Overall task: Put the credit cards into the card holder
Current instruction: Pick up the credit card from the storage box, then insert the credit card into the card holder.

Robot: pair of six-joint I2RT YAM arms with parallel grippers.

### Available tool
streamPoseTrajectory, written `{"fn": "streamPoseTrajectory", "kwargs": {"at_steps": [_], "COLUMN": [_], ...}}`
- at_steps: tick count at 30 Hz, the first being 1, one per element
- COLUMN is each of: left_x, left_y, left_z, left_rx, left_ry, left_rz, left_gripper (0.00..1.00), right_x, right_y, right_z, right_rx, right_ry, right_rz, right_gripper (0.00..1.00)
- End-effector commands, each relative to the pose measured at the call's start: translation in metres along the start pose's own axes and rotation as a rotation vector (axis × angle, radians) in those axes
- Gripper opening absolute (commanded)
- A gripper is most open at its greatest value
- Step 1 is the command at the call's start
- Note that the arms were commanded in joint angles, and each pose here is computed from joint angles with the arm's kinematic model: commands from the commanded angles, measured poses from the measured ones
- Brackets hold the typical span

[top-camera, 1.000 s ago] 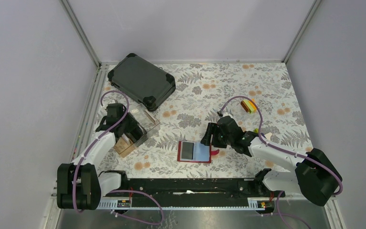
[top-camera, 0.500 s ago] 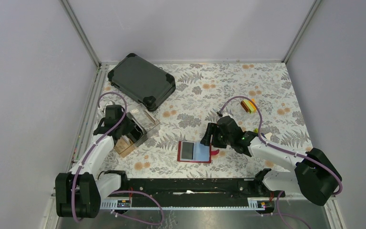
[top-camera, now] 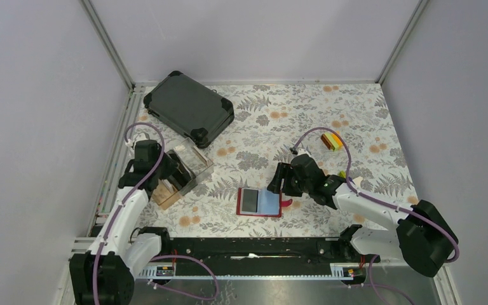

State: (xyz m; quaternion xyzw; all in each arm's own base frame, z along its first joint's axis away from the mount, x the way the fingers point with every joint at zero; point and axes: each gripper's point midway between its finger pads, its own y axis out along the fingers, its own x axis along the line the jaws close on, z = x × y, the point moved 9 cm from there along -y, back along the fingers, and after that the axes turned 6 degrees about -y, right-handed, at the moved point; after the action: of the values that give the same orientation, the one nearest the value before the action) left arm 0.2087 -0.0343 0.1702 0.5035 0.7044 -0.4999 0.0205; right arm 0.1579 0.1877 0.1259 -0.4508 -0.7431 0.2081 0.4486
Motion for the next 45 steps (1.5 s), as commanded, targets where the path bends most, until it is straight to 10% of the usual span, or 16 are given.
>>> {"fn": "streamPoseTrajectory", "kwargs": {"at_steps": [1, 11, 29, 36, 45], "left_x": [-0.029, -0.05, -0.083, -0.078, -0.063], "left_y": [-0.03, -0.069, -0.065, -0.041, -0.011], "left_z": [-0.022, -0.009, 0.13, 0.154, 0.174], "left_rx": [-0.066, 0.039, 0.492, 0.51, 0.552], "left_ry": [0.025, 0.128, 0.379, 0.369, 0.226], "left_rz": [0.149, 0.47, 1.029, 1.01, 0.843], "left_gripper": [0.0, 0.0, 0.0, 0.0, 0.0], "right_x": [0.003, -0.006, -0.039, -0.039, -0.045], "right_y": [-0.008, -0.025, -0.031, -0.02, -0.012], "right_z": [-0.008, -0.006, 0.041, 0.045, 0.05], "right_rx": [-0.045, -0.058, 0.06, 0.078, 0.107], "right_ry": [-0.002, -0.044, 0.063, 0.087, 0.105], "right_rz": [-0.019, 0.059, 0.141, 0.119, 0.174], "right_gripper": [0.67, 0.72, 0.72, 0.62, 0.17]}}
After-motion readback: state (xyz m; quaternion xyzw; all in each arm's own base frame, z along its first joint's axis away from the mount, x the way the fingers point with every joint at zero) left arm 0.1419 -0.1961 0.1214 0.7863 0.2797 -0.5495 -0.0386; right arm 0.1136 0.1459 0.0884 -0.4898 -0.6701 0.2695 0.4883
